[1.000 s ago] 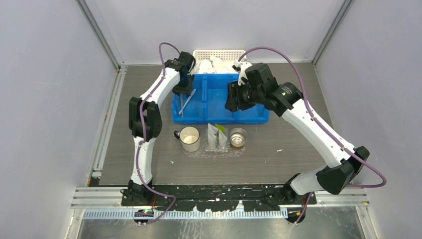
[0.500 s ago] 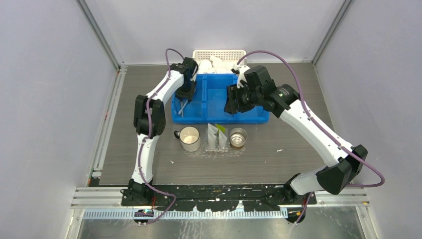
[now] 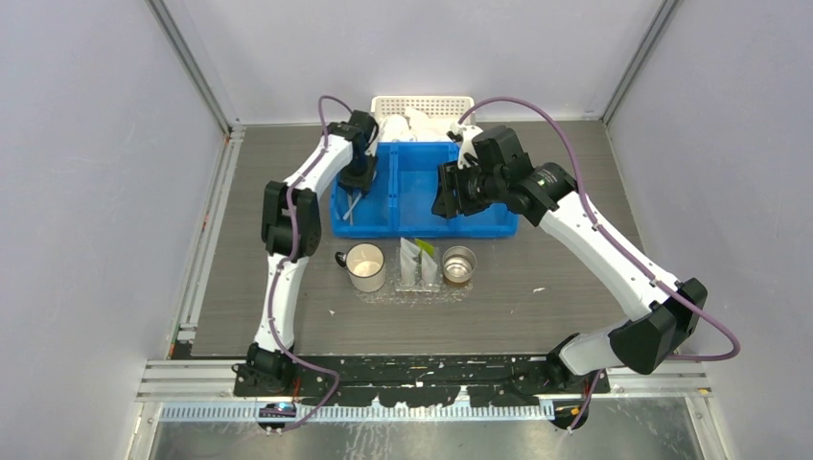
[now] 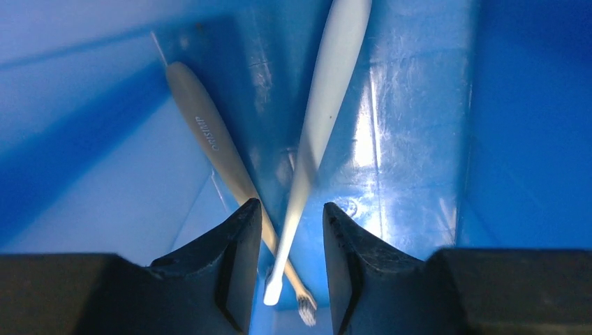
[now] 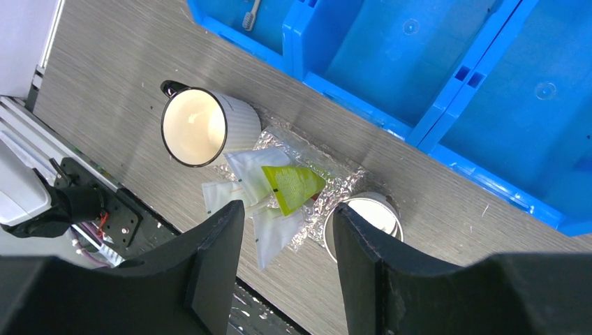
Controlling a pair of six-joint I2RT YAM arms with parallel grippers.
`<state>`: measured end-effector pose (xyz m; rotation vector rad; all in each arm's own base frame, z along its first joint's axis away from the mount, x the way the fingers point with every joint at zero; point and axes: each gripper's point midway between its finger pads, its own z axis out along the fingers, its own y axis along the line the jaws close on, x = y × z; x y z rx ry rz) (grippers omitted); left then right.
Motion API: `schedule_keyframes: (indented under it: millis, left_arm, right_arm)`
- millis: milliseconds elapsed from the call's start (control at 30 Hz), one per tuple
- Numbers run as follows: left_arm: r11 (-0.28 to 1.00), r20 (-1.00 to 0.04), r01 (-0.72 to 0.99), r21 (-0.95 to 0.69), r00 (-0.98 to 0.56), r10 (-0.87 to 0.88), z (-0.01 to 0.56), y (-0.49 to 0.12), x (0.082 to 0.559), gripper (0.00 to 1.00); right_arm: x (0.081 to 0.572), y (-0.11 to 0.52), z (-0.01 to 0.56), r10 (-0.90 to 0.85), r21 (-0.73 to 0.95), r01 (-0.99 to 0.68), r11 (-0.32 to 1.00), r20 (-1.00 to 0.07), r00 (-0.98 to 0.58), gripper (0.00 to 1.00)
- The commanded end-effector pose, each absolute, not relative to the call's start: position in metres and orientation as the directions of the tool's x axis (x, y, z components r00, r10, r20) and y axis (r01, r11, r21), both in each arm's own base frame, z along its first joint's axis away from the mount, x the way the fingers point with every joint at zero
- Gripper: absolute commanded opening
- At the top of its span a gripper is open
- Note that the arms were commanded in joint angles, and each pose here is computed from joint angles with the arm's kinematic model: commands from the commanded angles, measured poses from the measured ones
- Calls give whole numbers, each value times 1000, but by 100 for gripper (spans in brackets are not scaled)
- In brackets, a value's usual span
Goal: Prepare toiletry sets of a toothbrush and toothpaste on the tray
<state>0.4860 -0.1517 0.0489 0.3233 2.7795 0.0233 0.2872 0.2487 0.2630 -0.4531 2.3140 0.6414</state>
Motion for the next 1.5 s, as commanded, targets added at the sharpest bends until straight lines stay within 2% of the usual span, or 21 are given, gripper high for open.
schedule_keyframes:
  millis: [0, 467, 633, 800, 933, 1000, 1100, 1233, 1467]
  left_arm:
    - [972, -352, 229, 45, -908, 230, 51, -152, 495, 38]
    - [975, -307, 220, 21, -927, 215, 32, -154, 486, 27]
    - [979, -297, 204, 22, -933, 201, 28, -152, 478, 40]
    - [983, -348, 182, 12, -921, 175, 27, -152, 477, 42]
    - [986, -349, 166, 22, -923, 163, 22, -149, 475, 30]
    - [987, -343, 162, 17, -926, 158, 22, -149, 475, 18]
    - [987, -333, 158, 12, -930, 153, 26, -150, 473, 11]
    - [990, -340, 142, 20, -930, 141, 46, -148, 471, 11]
    - [993, -419, 110, 47, -900, 119, 136, -140, 473, 15]
  right_arm:
    - [289, 251, 277, -111, 336, -495, 802, -729, -675, 56]
    - [289, 251, 269, -113, 343, -495, 798, -722, -682, 55]
    - [287, 253, 267, -114, 353, -500, 790, -718, -687, 55]
    - [285, 252, 262, -115, 359, -496, 791, -709, -696, 56]
    - [285, 250, 262, -113, 355, -492, 795, -710, -695, 55]
    - [285, 250, 260, -115, 354, -490, 797, -707, -698, 55]
    - [285, 250, 257, -116, 354, -488, 798, -704, -701, 55]
    - [285, 250, 257, -114, 355, -486, 798, -704, -701, 55]
    - [282, 252, 262, -108, 369, -496, 786, -709, -697, 55]
